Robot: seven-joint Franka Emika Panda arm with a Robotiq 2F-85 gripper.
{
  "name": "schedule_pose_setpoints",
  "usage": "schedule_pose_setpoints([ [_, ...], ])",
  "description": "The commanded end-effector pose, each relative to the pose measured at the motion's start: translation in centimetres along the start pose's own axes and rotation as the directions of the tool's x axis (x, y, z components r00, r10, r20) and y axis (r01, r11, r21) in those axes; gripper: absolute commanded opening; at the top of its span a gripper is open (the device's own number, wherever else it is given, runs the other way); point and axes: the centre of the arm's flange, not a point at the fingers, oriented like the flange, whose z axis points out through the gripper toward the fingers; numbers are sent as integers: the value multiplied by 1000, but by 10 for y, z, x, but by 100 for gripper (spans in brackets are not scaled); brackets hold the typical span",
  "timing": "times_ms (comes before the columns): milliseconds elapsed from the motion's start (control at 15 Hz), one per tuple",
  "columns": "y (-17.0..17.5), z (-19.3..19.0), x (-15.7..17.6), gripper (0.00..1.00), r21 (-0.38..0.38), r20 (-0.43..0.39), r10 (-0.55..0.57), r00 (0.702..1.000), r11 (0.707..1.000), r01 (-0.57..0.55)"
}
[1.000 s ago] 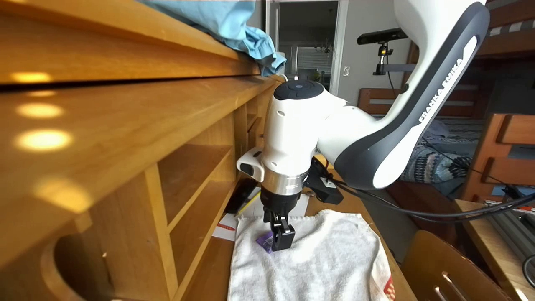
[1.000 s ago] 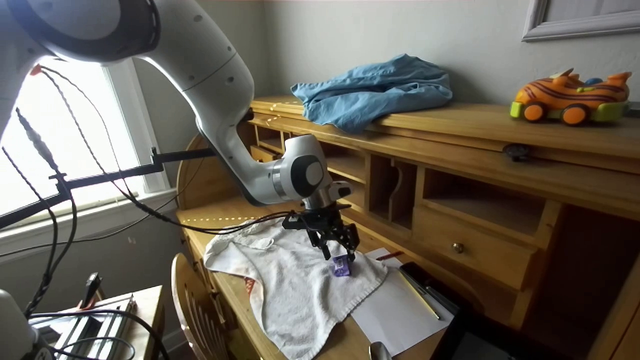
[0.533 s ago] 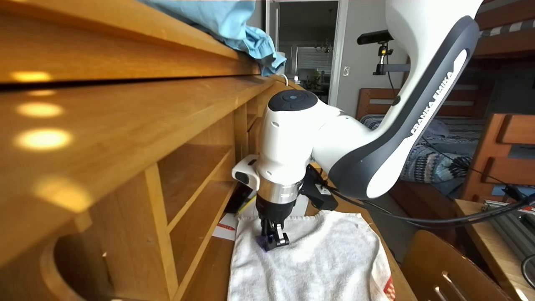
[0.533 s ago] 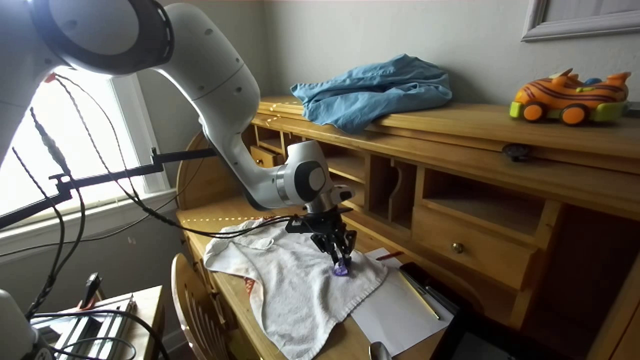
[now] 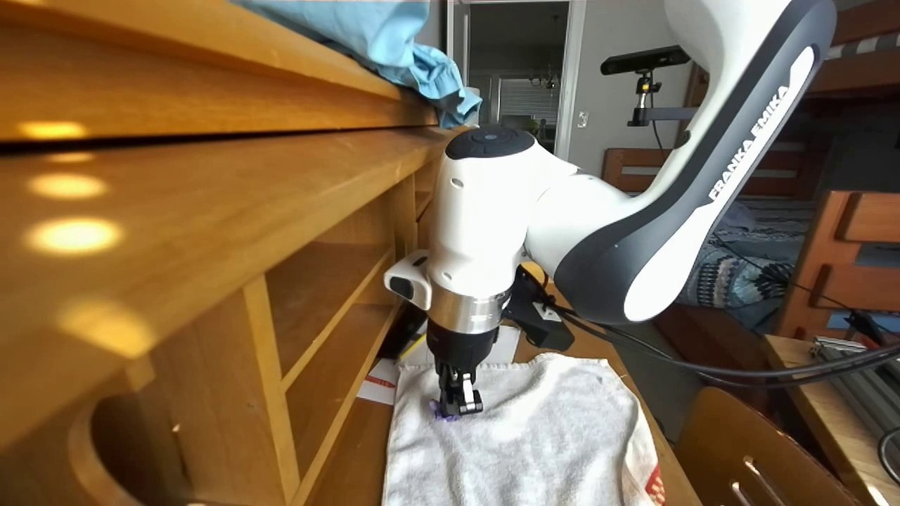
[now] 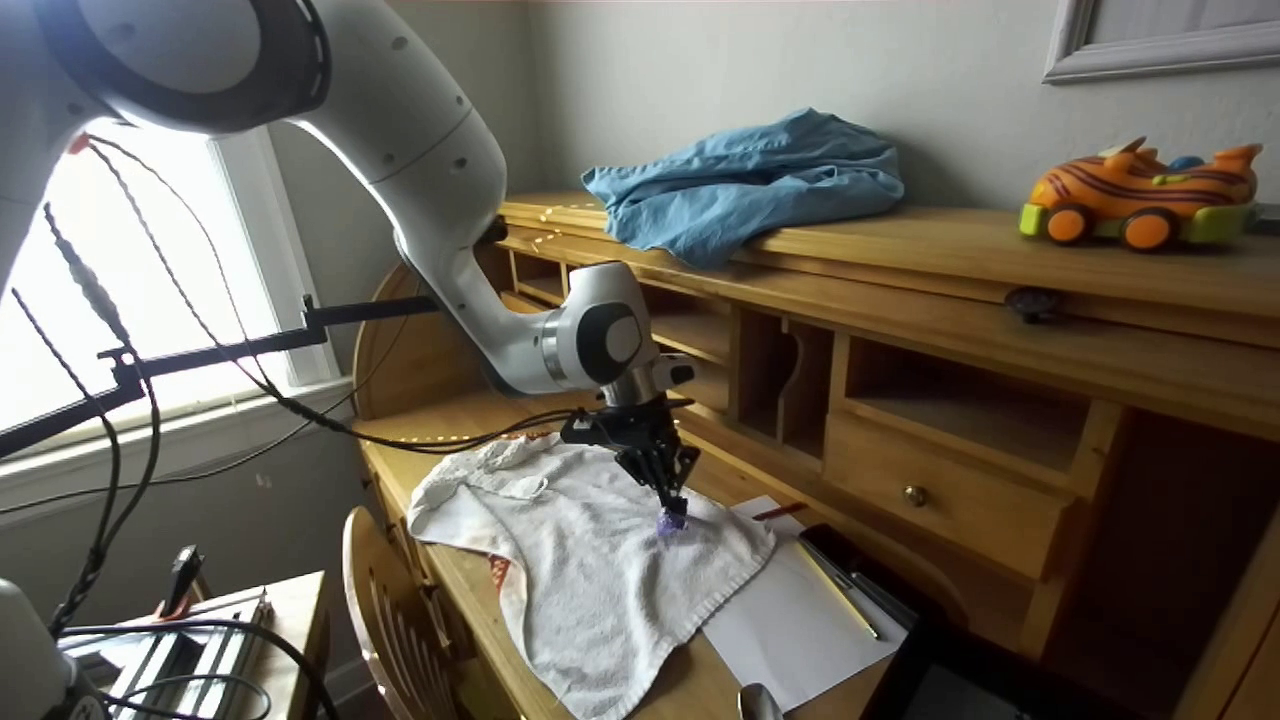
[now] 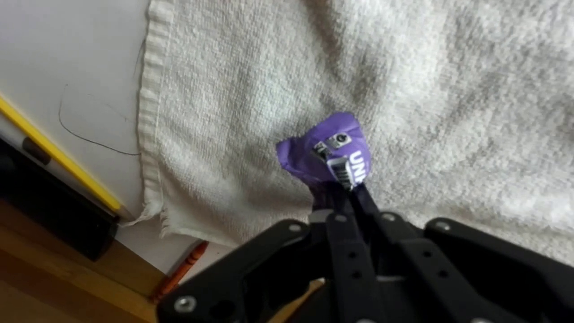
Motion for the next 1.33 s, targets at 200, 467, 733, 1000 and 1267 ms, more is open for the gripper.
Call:
schedule_pose_setpoints([
  [200, -18, -45, 2, 1, -47, 81, -33, 996, 998, 37],
  [467, -24, -56, 5, 1, -78, 108, -62, 992, 994, 71],
  [733, -26, -63, 9, 1, -143, 113, -107, 988, 982, 122],
  [1000, -32, -76, 13, 1, -143, 67, -106, 992, 983, 115],
  [1267, -45, -90, 8, 1, -57, 51, 0, 999, 998, 3],
])
